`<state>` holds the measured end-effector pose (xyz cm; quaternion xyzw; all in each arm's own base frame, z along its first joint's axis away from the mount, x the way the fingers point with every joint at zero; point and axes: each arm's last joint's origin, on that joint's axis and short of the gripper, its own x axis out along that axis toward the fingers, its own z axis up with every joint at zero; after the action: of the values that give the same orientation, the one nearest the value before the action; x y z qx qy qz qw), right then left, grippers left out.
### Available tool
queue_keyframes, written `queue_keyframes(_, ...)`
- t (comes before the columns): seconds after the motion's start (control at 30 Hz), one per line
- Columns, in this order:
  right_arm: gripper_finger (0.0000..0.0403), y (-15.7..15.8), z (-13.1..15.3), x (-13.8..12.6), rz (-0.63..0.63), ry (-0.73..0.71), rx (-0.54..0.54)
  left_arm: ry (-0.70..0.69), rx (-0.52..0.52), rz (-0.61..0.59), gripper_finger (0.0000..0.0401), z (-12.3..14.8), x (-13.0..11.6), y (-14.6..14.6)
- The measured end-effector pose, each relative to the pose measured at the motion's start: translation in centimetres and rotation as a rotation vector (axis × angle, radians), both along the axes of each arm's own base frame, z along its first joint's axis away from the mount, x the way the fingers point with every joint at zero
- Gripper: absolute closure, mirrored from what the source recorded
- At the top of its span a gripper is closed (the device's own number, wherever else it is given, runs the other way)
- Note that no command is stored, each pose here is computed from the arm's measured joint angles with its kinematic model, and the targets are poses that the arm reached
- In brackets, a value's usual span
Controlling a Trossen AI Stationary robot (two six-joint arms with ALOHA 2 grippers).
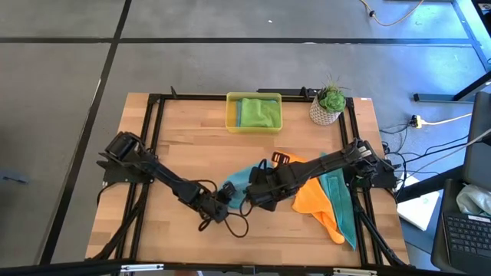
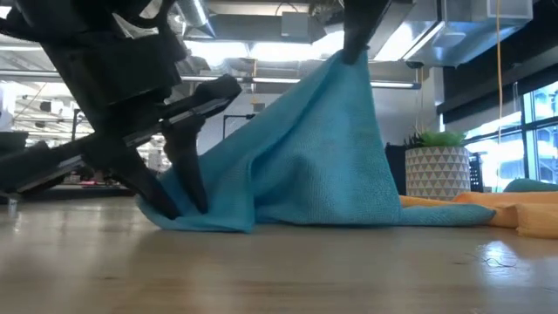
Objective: Fold microfiber towels
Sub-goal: Fold the left blue cloth
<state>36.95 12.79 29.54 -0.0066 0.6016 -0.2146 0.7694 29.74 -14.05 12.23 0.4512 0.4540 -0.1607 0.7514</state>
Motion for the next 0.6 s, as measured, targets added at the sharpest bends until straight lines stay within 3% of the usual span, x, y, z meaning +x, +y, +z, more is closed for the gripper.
queue_keyframes(0.2, 0.0389, 1.2, -0.1, -0.6, 0.009, 0.010, -0.002, 0.098, -0.003, 0.155, 0.0319, -0.5, -1.0, 1.2)
queue_keyframes(0.47, 0.0389, 4.3, -0.3, -1.0, 0.086, -0.054, 0.052, 0.139, 0.028, 0.169, 0.0319, -0.5, -2.3, 0.6)
queue_keyframes(0.6, 0.0389, 5.9, -2.3, -0.8, 0.123, -0.109, 0.078, 0.142, 0.024, 0.125, 0.0319, -0.3, -3.1, -0.6)
